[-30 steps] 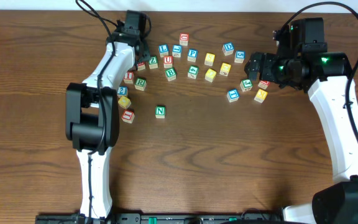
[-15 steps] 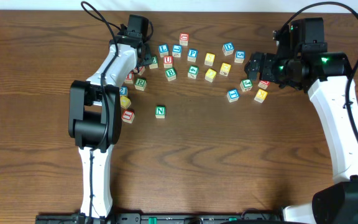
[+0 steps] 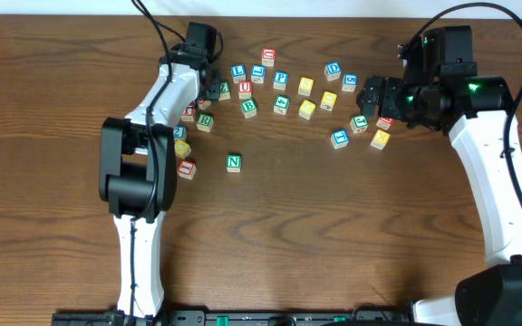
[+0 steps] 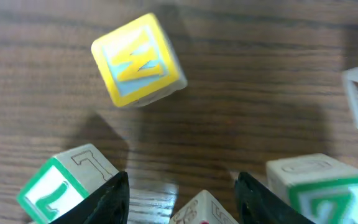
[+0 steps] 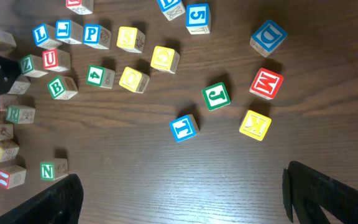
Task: Spell out NEURIPS
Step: 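Move the left gripper over the red-lettered E block, then lower the left gripper and close it on the red E block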
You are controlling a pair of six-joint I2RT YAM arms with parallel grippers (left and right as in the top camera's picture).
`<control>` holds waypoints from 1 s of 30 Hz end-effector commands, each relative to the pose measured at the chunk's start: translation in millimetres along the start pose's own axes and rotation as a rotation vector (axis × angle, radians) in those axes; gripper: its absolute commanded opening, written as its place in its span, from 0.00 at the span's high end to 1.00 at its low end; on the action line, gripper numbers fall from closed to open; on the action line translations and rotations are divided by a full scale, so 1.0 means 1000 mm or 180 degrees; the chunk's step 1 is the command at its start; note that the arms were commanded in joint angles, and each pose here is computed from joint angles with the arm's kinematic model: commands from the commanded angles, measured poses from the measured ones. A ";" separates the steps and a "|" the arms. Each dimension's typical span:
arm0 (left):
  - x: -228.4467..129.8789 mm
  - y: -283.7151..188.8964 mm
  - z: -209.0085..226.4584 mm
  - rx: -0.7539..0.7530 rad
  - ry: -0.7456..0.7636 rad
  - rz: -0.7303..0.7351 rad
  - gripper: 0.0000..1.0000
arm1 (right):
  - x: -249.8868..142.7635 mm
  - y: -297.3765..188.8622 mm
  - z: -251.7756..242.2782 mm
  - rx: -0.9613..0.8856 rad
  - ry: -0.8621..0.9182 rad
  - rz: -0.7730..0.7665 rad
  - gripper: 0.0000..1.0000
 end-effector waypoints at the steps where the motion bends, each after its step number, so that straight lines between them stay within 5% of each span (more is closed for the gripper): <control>1: 0.021 -0.042 0.010 -0.0039 0.0337 -0.0331 0.46 | 0.003 -0.004 0.004 0.0021 0.0003 -0.0046 0.01; 12: 0.007 -0.057 0.001 -0.0522 0.1260 -0.0211 0.45 | 0.003 -0.004 0.004 0.0021 0.0003 -0.0046 0.01; 30: -0.010 -0.022 0.015 -0.0806 0.1167 -0.0081 0.41 | 0.003 -0.004 0.004 0.0021 0.0003 -0.0046 0.01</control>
Point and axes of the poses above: each gripper's point midway between its finger pads, its own y axis out along the fingers, its own z axis along the line the jaws close on, x = y × z, the point moved 8 cm from there along -y, back along the fingers, and after that the axes turned 15 degrees about y, right-handed, at the moved point
